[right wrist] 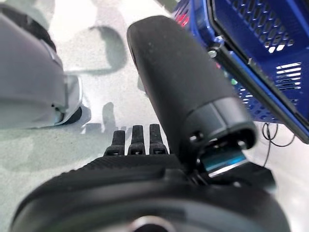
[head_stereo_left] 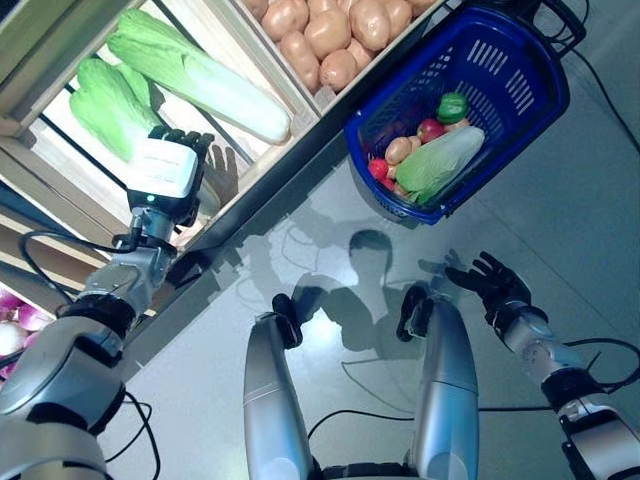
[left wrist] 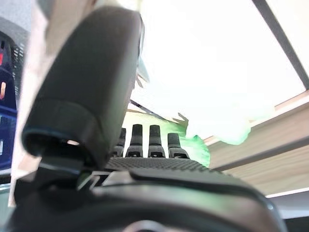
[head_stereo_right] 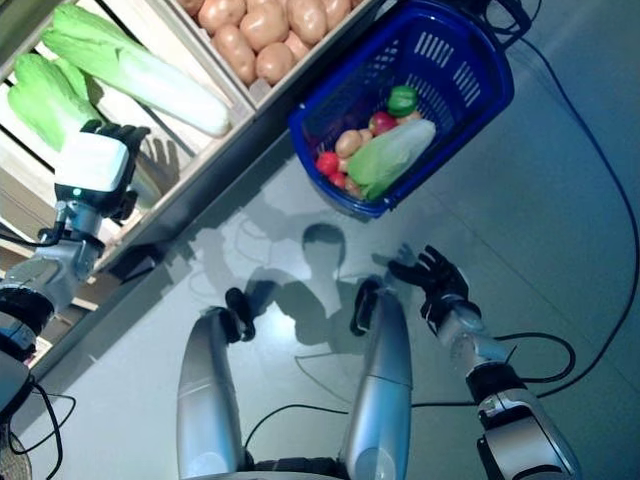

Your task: Put vegetables into the basket

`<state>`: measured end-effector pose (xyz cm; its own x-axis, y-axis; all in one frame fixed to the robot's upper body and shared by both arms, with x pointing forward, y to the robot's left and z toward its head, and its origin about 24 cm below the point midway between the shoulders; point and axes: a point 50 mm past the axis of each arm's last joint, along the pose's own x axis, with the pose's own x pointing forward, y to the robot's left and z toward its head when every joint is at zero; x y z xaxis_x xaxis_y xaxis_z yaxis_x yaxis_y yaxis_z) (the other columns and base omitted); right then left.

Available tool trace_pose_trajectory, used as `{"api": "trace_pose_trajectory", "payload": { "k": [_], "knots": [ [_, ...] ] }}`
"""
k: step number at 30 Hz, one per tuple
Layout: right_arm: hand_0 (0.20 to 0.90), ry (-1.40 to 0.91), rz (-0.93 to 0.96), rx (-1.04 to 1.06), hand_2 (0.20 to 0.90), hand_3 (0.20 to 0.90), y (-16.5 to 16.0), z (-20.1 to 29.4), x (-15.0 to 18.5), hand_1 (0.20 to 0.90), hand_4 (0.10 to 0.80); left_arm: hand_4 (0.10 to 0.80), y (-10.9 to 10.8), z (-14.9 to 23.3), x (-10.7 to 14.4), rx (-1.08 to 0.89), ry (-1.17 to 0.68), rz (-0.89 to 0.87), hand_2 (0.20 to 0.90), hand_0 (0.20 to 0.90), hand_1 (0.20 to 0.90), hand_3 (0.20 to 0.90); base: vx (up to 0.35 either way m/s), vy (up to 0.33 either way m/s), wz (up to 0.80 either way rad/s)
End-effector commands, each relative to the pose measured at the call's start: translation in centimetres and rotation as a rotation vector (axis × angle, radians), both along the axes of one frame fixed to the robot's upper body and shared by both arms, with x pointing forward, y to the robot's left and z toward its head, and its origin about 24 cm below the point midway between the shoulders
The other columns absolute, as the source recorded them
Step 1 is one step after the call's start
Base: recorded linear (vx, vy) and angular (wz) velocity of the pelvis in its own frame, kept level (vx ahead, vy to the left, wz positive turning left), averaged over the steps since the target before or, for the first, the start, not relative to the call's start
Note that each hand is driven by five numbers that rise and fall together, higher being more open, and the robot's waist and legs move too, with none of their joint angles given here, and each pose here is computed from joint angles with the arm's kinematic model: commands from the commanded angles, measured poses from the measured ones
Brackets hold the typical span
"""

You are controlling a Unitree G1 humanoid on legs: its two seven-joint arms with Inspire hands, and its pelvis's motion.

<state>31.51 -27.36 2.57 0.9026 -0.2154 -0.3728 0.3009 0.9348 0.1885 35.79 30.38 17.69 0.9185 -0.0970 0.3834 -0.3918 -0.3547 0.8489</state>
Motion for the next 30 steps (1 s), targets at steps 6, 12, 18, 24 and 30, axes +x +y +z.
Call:
{"api": "trace_pose_trajectory", "payload": {
  "k": [6, 12, 18, 24, 30],
  "knots": [
    [0.9, -0.139, -0.044, -0.005, 0.9, 0.9, -3.7, 3.7, 0.1, 0.9, 0.8, 0.8, 4.5, 8.4, -0.9, 0.194, -0.052, 0.267, 0.9, 0.9, 0.9, 0.9, -0.022, 0.08, -0.02],
    [0.9, -0.144, -0.05, -0.008, 0.9, 0.9, -4.9, 4.1, -0.3, 0.9, 0.8, 0.8, 6.3, 8.1, -1.4, 0.23, 0.103, 0.418, 0.9, 0.9, 0.9, 0.9, 0.002, 0.046, -0.03],
    [0.9, -0.144, -0.045, -0.013, 0.9, 0.9, -5.2, 4.4, -0.2, 0.9, 0.8, 0.8, 7.3, 6.8, -1.5, 0.185, 0.254, 0.508, 0.9, 0.9, 0.9, 0.9, 0.014, 0.036, -0.02],
    [0.9, -0.144, -0.038, -0.02, 0.9, 0.9, -5.3, 4.5, -0.2, 0.9, 0.8, 0.8, 9.2, 5.1, -2.4, 0.022, 0.422, 0.658, 0.9, 0.9, 0.9, 0.9, 0.013, -0.002, -0.03],
    [0.9, -0.138, -0.027, -0.023, 0.9, 0.9, -5.7, 4.2, -0.4, 0.9, 0.8, 0.8, 9.7, 4.6, -2.8, 0.021, 0.472, 0.679, 0.9, 0.9, 0.9, 0.9, 0.048, -0.016, -0.08]
  ]
}}
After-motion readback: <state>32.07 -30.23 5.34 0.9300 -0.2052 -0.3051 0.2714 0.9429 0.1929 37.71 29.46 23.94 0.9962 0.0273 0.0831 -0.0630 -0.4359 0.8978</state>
